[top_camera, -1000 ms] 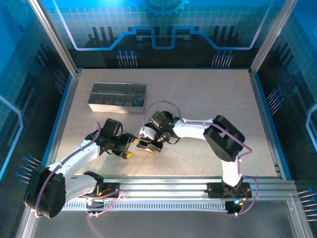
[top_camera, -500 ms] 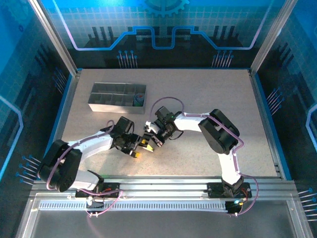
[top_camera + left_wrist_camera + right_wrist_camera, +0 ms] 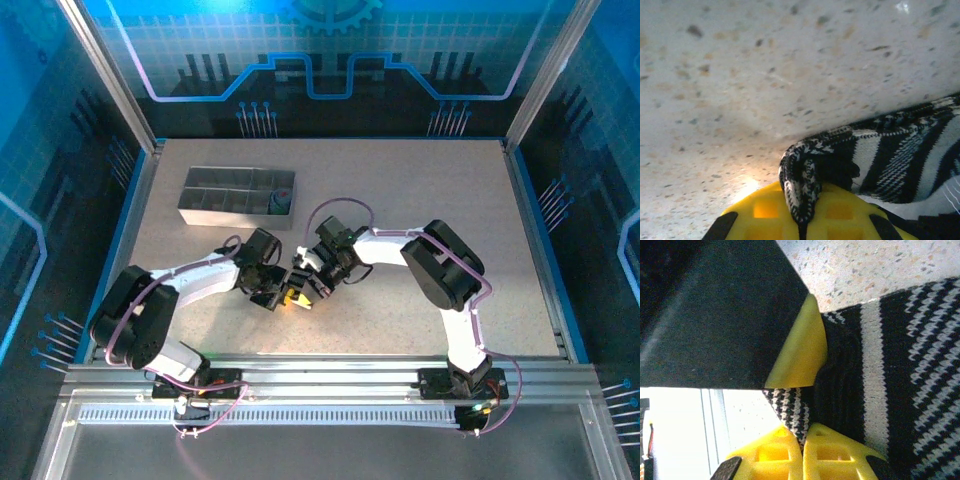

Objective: Roll the socks

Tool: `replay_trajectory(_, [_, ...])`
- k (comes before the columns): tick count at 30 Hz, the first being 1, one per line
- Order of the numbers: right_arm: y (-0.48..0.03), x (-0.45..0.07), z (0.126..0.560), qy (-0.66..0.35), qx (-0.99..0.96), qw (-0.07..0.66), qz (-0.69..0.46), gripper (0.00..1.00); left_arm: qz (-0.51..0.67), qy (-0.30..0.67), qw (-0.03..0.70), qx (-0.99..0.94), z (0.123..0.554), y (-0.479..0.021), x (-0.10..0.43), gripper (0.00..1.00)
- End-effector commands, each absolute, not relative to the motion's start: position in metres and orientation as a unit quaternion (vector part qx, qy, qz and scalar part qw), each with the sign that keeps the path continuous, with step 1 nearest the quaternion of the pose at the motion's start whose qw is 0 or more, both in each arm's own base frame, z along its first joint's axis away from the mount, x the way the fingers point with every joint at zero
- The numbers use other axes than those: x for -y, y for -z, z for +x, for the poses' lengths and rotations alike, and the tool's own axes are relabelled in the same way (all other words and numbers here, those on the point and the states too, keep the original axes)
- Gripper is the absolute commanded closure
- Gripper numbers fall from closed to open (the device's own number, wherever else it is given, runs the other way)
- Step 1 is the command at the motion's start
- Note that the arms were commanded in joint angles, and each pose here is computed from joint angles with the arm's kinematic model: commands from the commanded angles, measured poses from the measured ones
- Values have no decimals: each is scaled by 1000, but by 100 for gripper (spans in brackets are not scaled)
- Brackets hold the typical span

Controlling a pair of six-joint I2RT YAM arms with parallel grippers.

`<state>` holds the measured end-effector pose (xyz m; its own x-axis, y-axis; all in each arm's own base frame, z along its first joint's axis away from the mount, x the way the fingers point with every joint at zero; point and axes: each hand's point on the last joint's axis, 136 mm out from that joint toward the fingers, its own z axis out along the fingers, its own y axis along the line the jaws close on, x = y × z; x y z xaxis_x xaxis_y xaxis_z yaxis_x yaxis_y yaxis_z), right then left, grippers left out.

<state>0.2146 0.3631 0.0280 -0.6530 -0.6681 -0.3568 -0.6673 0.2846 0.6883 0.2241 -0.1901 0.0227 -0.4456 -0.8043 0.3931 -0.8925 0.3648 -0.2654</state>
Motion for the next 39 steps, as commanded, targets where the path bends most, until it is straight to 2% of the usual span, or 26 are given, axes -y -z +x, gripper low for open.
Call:
replay_trajectory(1, [-26, -345, 212, 372, 812, -40, 448, 76, 552, -138, 148, 809, 189, -12, 174, 100])
replay_trajectory(3, [-39, -342, 216, 334, 803, -117, 480, 63, 560, -123, 156, 804, 186, -14, 172, 100])
replay_trajectory(6, [-54, -334, 215, 238, 770, -249, 537, 50, 563, -107, 165, 803, 187, -19, 172, 100])
replay_trajectory(9, [-61, -334, 203, 130, 709, -343, 602, 39, 560, -91, 180, 804, 187, -21, 173, 100])
replay_trajectory(14, [-61, -344, 204, -19, 651, -383, 655, 39, 558, -80, 199, 802, 189, -17, 171, 100])
replay_trajectory(21, [-52, -371, 211, -84, 604, -388, 691, 42, 560, -82, 205, 799, 201, -12, 166, 100])
replay_trajectory(27, [-53, -386, 216, -63, 611, -388, 687, 48, 557, -83, 206, 800, 201, -10, 165, 100])
replay_trajectory(28, [-52, -387, 215, -55, 616, -384, 686, 51, 558, -82, 206, 800, 200, -10, 165, 100])
replay_trajectory(33, [-42, -382, 212, -6, 662, -344, 666, 83, 557, -88, 202, 801, 200, -11, 164, 100])
replay_trajectory(37, [-24, -371, 205, 46, 712, -280, 642, 98, 554, -99, 195, 803, 202, -15, 166, 100])
replay_trajectory(39, [-15, -365, 200, 83, 738, -244, 624, 100, 552, -109, 190, 804, 204, -18, 166, 100])
